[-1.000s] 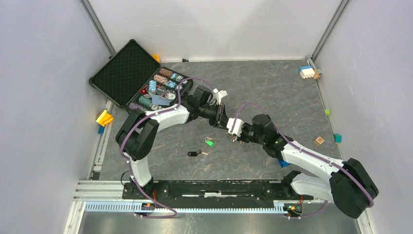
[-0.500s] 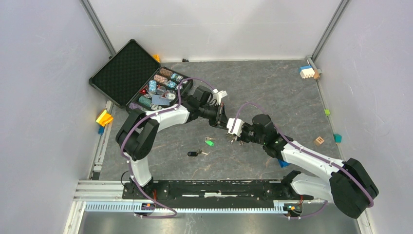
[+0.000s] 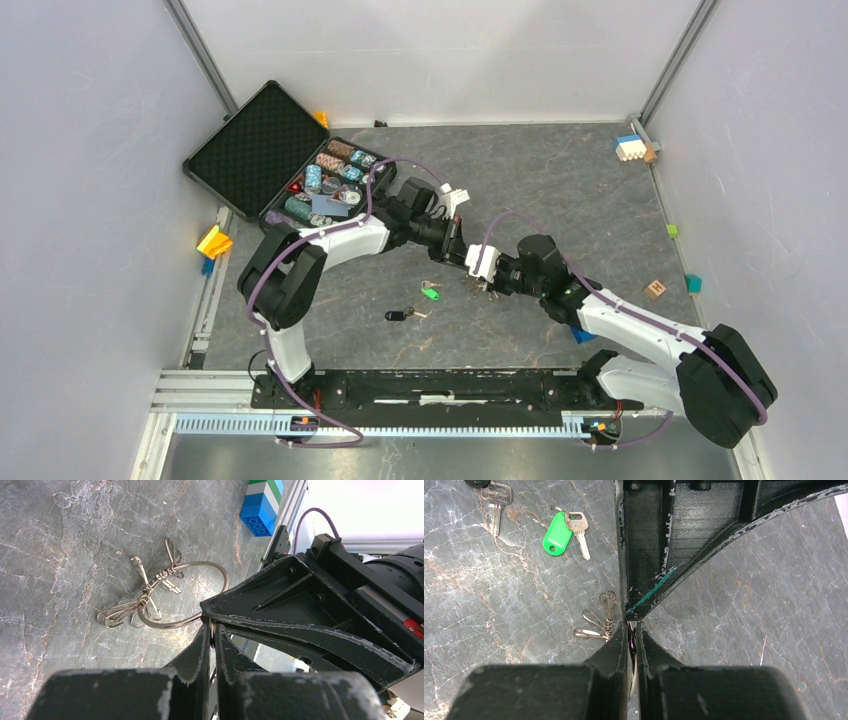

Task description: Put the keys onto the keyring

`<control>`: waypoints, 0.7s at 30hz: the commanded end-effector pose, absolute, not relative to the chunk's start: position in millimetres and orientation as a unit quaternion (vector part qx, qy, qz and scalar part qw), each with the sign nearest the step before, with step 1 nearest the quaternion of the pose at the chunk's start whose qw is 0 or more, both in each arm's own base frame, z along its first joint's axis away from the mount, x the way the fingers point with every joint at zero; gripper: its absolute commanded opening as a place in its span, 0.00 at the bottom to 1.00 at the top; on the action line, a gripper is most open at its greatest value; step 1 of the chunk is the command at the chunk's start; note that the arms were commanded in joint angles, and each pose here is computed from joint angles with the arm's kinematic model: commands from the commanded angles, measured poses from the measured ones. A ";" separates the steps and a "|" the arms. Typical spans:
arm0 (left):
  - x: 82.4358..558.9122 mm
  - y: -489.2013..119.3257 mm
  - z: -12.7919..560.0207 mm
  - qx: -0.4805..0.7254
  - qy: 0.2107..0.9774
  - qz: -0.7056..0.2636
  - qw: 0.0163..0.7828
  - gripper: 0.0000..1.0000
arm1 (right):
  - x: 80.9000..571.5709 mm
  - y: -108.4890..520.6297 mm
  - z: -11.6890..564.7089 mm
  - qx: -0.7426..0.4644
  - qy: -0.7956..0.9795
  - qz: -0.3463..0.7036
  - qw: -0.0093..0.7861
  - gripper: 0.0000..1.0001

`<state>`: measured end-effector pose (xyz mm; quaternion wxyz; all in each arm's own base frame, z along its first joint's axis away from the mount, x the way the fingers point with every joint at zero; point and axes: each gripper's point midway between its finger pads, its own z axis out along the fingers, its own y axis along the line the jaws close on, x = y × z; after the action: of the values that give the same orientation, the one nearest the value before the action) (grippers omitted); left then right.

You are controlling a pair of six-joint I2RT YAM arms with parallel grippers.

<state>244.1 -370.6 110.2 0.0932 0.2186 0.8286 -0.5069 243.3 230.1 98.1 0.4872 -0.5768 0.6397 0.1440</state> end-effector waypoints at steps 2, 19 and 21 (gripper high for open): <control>238.7 -376.3 139.7 0.282 0.791 -0.528 0.126 0.02 | 246.9 241.6 116.8 -0.577 0.618 0.160 0.510 0.04; 234.7 -375.5 141.9 0.298 0.781 -0.534 0.127 0.02 | 242.4 241.6 120.3 -0.572 0.615 0.194 0.508 0.29; 234.4 -375.5 142.7 0.298 0.780 -0.535 0.128 0.02 | 243.2 240.8 120.7 -0.571 0.615 0.194 0.509 0.28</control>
<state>235.5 -369.5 109.8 0.0919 0.2550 0.8150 -0.5122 237.2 232.7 98.8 0.4814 -0.5770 0.6341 0.1823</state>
